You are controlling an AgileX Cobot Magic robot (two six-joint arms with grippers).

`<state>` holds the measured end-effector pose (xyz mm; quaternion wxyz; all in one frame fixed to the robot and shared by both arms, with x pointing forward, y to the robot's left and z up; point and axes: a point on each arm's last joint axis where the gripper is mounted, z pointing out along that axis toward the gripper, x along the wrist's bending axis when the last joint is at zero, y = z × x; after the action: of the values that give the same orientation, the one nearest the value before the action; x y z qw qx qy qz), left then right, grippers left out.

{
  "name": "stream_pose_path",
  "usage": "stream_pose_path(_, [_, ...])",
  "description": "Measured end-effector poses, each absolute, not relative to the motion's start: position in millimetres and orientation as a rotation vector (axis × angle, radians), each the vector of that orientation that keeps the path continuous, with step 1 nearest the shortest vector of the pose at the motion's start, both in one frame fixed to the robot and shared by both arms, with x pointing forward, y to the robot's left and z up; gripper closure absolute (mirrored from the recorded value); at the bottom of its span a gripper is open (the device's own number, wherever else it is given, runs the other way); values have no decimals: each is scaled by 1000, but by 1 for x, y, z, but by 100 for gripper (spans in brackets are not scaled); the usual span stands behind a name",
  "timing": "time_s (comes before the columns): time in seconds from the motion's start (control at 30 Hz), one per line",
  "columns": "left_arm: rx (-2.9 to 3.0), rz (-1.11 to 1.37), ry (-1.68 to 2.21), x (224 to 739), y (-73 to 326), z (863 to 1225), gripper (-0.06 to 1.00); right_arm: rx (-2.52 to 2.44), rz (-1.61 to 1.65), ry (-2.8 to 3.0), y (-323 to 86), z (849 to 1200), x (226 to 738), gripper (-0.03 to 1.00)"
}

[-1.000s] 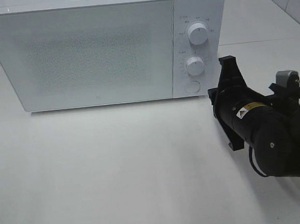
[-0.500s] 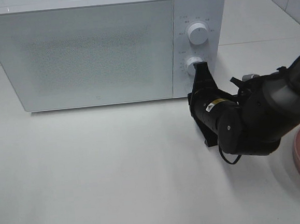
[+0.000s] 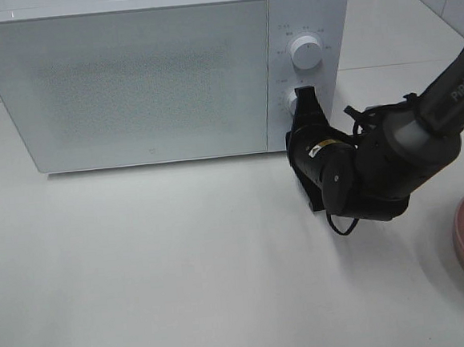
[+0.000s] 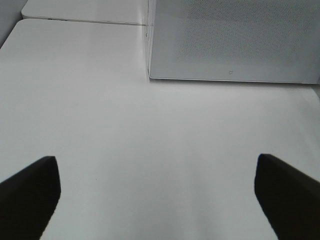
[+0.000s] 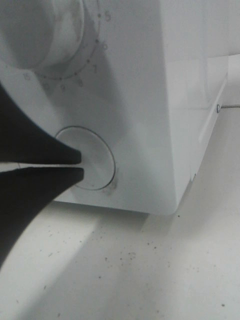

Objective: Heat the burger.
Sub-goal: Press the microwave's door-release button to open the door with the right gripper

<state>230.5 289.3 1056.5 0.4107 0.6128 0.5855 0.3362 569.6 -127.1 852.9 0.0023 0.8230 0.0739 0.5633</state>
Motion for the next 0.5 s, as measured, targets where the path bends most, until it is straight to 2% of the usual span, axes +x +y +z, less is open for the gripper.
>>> stream_pose_path(0.5, [1543,846,1474,231,289,1057,-3,2516,1768,208,-133,851,573,97])
